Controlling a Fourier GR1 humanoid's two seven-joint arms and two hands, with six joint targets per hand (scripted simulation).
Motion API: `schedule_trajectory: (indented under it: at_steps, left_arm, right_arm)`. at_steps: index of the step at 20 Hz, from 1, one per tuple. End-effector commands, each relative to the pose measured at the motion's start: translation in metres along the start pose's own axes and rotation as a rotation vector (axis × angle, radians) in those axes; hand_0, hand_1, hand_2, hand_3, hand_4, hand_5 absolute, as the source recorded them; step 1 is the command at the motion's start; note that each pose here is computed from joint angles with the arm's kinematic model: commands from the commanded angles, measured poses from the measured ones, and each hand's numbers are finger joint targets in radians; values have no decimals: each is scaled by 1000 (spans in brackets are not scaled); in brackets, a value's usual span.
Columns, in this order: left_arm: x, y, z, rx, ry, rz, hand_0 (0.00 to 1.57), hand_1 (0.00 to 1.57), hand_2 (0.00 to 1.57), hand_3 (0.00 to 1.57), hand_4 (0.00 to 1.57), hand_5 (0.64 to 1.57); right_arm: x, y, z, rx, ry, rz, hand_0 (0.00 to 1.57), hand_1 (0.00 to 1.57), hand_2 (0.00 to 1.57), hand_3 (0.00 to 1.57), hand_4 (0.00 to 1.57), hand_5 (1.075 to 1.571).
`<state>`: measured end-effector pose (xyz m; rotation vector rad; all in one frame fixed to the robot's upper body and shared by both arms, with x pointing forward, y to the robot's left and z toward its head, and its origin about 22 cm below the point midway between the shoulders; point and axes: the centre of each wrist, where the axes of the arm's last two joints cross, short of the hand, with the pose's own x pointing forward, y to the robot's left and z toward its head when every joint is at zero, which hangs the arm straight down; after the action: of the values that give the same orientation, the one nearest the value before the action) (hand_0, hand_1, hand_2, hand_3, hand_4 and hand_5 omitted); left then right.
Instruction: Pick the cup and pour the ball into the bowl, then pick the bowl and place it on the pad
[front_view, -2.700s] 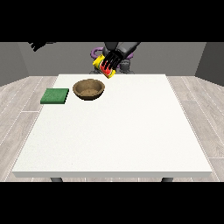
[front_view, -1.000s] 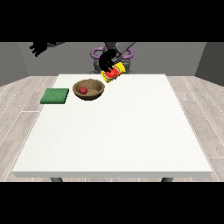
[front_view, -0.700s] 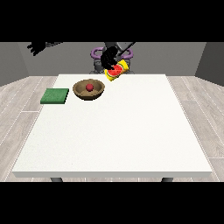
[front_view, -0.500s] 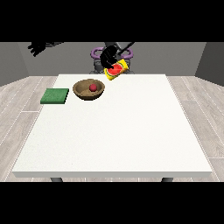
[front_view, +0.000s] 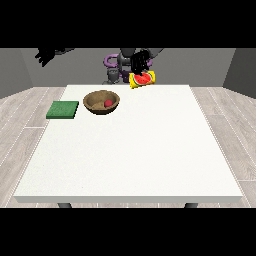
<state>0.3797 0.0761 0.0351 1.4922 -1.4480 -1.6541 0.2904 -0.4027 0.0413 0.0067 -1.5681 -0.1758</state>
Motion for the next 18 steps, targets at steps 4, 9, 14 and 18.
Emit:
schedule_trajectory:
  at_steps: [4, 9, 14, 18]
  left_arm:
    - [-48, -59, 55, -2, 248, 432, 0, 0, 1571, 1424, 799, 1521]
    - [-11, -44, 66, 44, 491, 1085, 787, 787, 488, 0, 904, 1541]
    - [-10, -36, 89, 153, 445, 1481, 0, 0, 0, 0, 872, 1477]
    - [-3, -42, 116, 194, 298, 1692, 0, 0, 0, 0, 901, 1457]
  right_arm:
    - [-18, 20, 10, -33, 49, -8, 0, 0, 0, 0, 542, 1568]
    - [-7, 37, -4, 14, -27, -40, 0, 0, 0, 244, 578, 1563]
    - [-8, 70, -15, 65, -82, -54, 0, 0, 0, 258, 578, 1566]
    - [-25, 84, -8, -19, -75, -27, 0, 0, 0, 0, 545, 1567]
